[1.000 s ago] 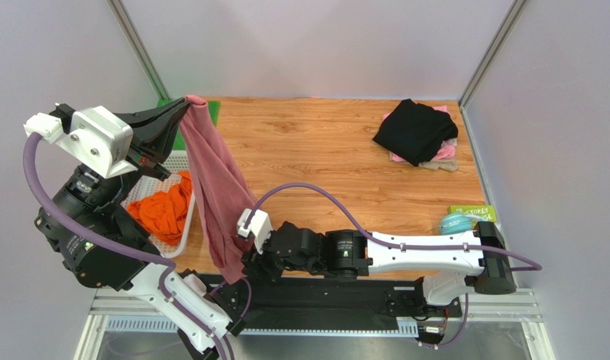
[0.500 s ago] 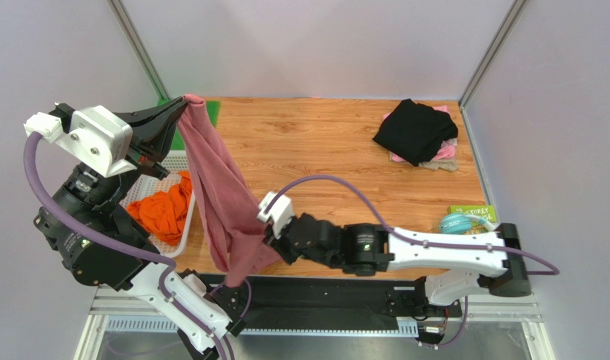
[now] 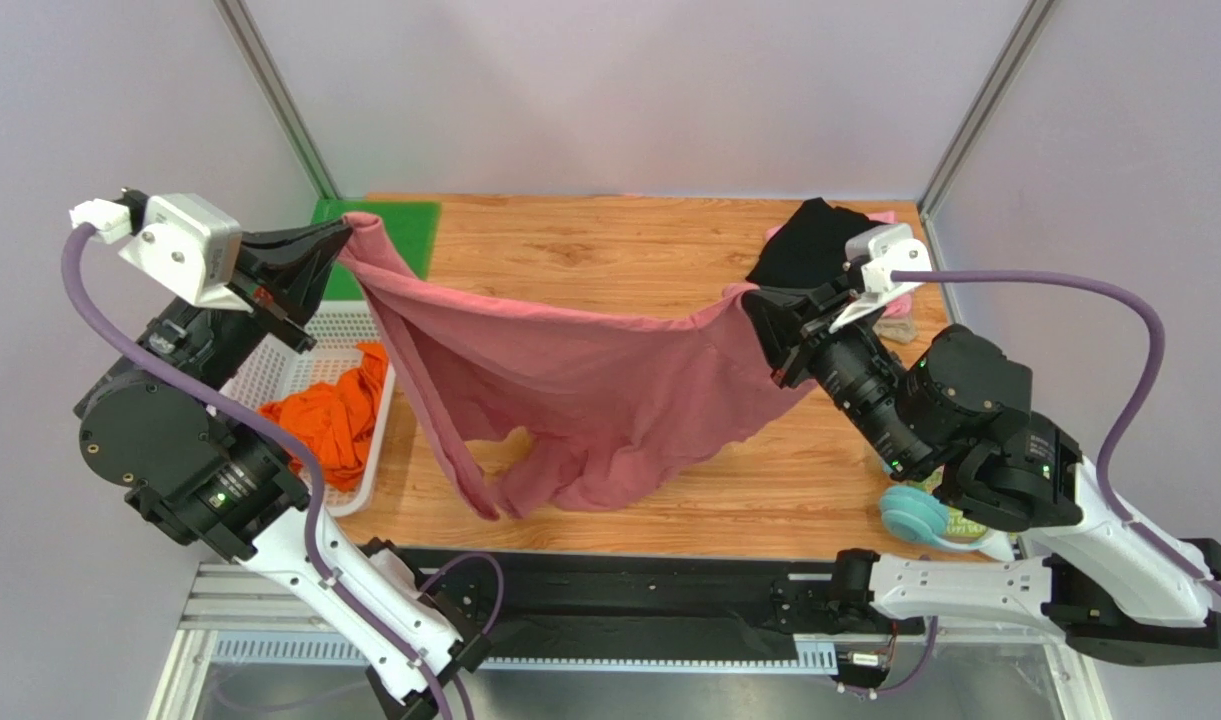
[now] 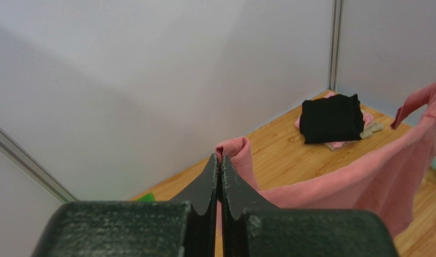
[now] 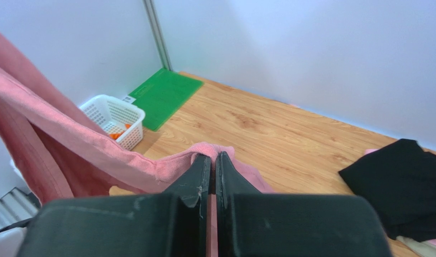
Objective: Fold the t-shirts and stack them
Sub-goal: Move the tshirt to the center of the board
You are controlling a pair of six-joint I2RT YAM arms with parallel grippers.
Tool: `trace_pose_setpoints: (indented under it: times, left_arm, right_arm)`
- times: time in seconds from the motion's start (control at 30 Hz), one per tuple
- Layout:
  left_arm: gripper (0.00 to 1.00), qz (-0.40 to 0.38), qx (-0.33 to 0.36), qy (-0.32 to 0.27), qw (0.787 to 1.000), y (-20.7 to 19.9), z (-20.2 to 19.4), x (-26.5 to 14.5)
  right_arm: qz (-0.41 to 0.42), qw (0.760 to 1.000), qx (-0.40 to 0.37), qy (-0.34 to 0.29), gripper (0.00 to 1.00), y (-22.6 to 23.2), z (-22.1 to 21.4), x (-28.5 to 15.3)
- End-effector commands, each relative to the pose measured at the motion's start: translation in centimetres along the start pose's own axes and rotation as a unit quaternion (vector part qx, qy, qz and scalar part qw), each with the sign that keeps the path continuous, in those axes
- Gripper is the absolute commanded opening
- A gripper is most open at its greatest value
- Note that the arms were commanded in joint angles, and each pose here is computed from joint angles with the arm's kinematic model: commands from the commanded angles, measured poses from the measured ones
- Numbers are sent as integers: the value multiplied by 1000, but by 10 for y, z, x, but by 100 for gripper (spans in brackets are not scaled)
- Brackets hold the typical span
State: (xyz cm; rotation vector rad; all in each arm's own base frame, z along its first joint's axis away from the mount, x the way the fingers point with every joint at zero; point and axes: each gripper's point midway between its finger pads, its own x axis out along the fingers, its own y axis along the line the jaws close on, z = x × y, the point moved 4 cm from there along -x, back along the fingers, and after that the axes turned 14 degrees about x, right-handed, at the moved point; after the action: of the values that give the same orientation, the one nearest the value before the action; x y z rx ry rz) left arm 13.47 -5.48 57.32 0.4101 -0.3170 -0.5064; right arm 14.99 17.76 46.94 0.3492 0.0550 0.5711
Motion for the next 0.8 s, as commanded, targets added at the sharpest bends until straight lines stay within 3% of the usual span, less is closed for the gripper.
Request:
trace_pose_setpoints:
  times: [0.0, 0.13, 0.27, 0.33, 0.6, 0.77]
  left_arm:
    - [0, -43, 50, 28, 997, -23, -13, -8]
    - [0, -44, 41, 41, 997, -19, -23, -9]
    - [0, -45, -81, 49, 994, 23, -30, 1]
    - [0, -58, -95, 52, 992, 30, -30, 2]
    - [0, -104, -77, 62, 990, -13, -6, -7]
    - [0, -148, -77, 81, 983, -28, -4, -13]
  right_arm:
    - [-44, 998, -48, 1, 0, -14, 8, -2]
    - [-49, 998, -45, -12, 0, -19, 21, -10]
    - [-75, 995, -57, -19, 0, -28, 30, -15]
    - [-76, 996, -48, -21, 0, -31, 36, -21]
    - [-19, 999, 26, -37, 0, -41, 68, -69]
    - [87, 993, 66, -33, 0, -28, 87, -101]
